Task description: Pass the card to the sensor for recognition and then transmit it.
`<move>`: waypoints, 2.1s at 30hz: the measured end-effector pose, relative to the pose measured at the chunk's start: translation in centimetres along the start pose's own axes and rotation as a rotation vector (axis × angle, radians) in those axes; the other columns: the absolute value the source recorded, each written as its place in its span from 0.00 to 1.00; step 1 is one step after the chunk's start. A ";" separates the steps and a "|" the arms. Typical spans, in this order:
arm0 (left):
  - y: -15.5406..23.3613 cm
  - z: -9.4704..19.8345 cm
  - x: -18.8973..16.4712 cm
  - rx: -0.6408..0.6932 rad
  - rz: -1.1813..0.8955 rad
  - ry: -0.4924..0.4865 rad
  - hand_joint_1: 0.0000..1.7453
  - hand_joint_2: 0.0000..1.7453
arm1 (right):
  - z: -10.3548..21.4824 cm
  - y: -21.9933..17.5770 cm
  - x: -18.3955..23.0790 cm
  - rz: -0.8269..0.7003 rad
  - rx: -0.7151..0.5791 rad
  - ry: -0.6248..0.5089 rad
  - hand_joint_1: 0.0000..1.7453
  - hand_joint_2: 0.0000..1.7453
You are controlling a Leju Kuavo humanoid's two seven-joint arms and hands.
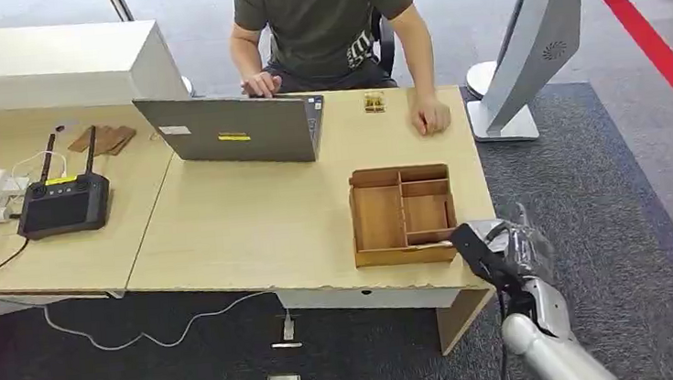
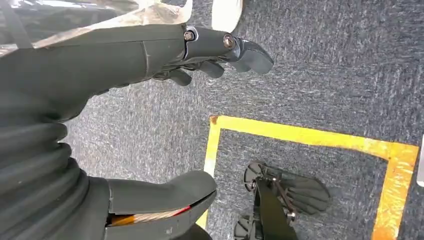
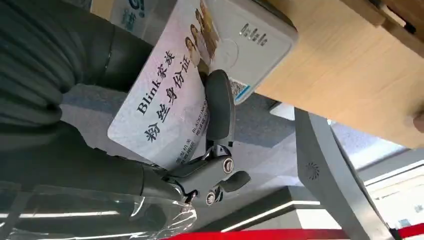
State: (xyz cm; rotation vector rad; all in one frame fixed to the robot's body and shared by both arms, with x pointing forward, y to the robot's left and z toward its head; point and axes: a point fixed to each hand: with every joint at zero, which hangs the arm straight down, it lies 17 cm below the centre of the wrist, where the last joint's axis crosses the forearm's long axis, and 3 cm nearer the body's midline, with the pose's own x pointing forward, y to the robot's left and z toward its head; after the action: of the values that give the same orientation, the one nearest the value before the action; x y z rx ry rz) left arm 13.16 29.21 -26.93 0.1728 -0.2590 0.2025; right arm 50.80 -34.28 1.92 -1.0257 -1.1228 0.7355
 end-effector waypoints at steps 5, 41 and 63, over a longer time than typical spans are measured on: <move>0.1 0.0 0.0 0.001 0.001 0.001 0.00 1.00 | -0.6 -3.4 1.8 0.000 -0.088 -0.059 1.00 1.00; -3.5 0.6 5.6 -0.087 -0.183 -0.030 0.00 1.00 | -1.4 -9.4 23.9 -0.109 0.022 -0.413 1.00 1.00; -3.3 0.5 5.6 -0.079 -0.194 -0.041 0.00 1.00 | -2.1 -5.9 22.7 -0.075 0.069 -0.360 0.94 1.00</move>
State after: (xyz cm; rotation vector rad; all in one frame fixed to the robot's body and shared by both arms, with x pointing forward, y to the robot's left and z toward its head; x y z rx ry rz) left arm 19.07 26.89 -25.45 0.1224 -0.2885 -0.0037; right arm 59.40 -17.07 15.50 -0.8057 -1.4260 0.9151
